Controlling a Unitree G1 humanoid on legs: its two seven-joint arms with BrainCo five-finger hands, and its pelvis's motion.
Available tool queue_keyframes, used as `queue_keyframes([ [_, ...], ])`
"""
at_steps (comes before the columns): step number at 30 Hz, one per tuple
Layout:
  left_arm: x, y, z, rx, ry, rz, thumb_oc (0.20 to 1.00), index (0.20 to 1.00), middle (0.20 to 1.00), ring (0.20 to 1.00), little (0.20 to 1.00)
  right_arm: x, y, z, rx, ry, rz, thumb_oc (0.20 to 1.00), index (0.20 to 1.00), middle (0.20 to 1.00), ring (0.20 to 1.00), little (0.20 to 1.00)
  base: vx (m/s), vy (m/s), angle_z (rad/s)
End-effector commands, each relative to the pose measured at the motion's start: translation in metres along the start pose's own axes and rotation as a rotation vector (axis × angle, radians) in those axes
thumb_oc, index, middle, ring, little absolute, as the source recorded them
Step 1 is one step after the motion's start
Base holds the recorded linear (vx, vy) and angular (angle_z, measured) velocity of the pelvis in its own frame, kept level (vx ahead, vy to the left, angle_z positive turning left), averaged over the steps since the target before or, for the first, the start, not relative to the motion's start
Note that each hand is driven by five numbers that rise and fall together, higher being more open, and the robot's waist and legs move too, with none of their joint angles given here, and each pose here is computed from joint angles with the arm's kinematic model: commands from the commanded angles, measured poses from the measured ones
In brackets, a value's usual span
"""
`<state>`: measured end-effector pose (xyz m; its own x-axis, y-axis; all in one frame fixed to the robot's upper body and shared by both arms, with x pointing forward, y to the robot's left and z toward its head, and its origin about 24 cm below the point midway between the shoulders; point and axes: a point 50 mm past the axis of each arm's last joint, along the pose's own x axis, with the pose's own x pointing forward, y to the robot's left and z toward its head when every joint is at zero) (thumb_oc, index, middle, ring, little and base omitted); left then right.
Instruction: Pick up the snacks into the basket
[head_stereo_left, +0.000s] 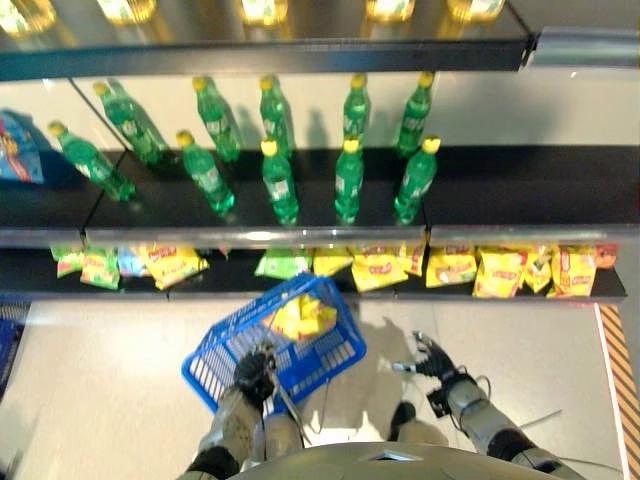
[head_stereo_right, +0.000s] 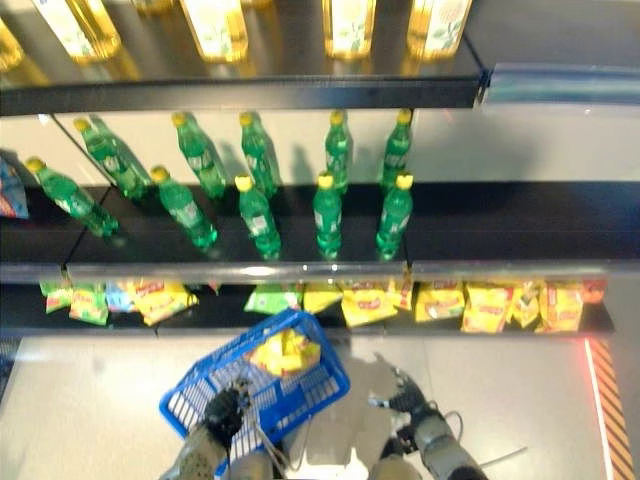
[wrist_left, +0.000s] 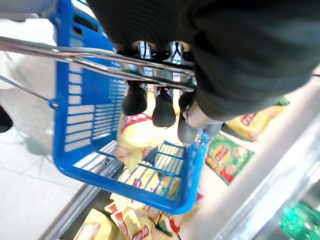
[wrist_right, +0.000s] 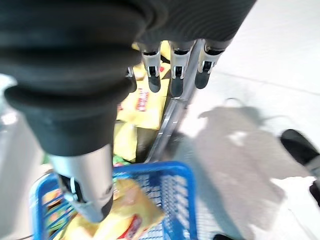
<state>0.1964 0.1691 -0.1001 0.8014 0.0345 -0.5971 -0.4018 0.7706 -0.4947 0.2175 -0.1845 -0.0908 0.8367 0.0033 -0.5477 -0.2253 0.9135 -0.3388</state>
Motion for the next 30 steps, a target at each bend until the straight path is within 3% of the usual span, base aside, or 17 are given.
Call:
queue_keyframes([
  [1, -0.004, -0.028, 0.022, -0.119, -0.133, -0.123, 0.200, 0.200, 0.200, 0.200, 0.200, 0.005, -0.021, 0.044, 0.061, -0.204, -0.084, 1.000, 1.000, 1.000, 1.000, 1.000, -0.12, 0.042, -0.16],
  [11, -0.006, -0.039, 0.036, -0.166, -0.189, -0.167, 0.200, 0.200, 0.200, 0.200, 0.200, -0.007, -0.047, 0.109, 0.275, -0.525, -0.173, 1.000, 1.000, 1.000, 1.000, 1.000, -0.03, 0.040, -0.08],
  [18, -0.009, -0.036, 0.028, -0.168, -0.157, -0.164, 0.200, 0.200, 0.200, 0.200, 0.200, -0.030, -0.079, 0.172, 0.386, -0.816, -0.330, 1.000, 1.000, 1.000, 1.000, 1.000, 0.04, 0.013, 0.03],
  [30, -0.017, -0.031, 0.011, -0.110, -0.065, -0.190, 0.200, 0.200, 0.200, 0.200, 0.200, -0.029, -0.122, 0.251, 0.426, -0.967, -0.478, 1.000, 1.000, 1.000, 1.000, 1.000, 0.02, -0.002, 0.04],
])
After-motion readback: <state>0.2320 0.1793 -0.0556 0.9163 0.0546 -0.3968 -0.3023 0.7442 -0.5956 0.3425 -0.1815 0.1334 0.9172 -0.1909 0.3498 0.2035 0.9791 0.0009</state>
